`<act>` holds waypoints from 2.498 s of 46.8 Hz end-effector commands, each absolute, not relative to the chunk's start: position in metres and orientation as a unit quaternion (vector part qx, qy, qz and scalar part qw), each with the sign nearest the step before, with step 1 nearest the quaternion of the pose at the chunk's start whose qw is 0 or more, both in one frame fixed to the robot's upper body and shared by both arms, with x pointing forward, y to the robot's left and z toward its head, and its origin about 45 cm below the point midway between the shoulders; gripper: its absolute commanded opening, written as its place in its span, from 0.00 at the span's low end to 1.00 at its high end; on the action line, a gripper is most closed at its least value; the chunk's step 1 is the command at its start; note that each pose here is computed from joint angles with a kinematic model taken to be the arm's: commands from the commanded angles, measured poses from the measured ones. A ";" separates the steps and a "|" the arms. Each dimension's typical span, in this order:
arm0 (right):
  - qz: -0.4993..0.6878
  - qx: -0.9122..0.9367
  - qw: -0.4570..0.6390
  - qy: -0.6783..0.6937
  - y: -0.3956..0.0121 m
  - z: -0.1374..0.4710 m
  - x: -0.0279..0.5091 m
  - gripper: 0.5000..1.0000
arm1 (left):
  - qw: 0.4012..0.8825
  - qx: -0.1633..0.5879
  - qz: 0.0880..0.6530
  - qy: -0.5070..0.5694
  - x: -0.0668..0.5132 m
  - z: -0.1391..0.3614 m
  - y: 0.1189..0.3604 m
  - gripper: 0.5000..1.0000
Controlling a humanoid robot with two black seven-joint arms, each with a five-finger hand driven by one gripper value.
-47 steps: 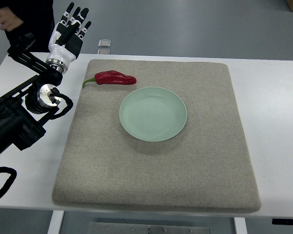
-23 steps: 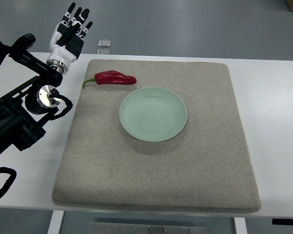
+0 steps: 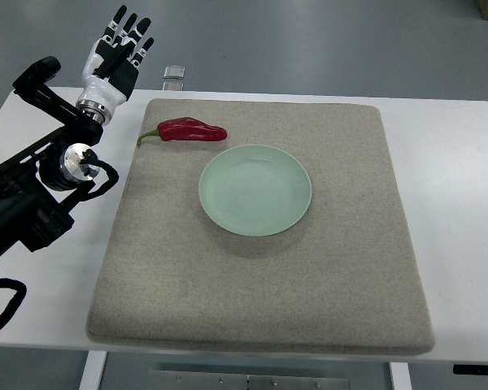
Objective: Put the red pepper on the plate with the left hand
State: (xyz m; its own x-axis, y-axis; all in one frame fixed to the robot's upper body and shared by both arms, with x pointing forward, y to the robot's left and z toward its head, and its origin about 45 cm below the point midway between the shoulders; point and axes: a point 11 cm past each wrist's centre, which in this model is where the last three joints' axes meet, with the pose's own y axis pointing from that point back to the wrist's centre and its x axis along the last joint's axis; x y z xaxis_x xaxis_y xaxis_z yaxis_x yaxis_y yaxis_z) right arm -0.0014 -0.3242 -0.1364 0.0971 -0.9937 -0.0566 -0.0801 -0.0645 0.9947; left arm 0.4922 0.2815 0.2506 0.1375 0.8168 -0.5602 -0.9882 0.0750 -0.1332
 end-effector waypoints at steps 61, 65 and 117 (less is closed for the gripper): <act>-0.469 0.558 0.487 -0.481 -0.325 -0.136 -0.001 0.86 | 0.808 -0.006 0.584 -0.083 0.491 0.257 0.262 0.98; -0.469 0.558 0.487 -0.481 -0.325 -0.136 -0.001 0.86 | 0.809 0.013 0.577 -0.113 0.493 0.265 0.266 0.98; -0.469 0.558 0.487 -0.481 -0.325 -0.136 -0.001 0.86 | 0.758 0.328 0.378 -0.419 0.493 0.255 0.269 0.88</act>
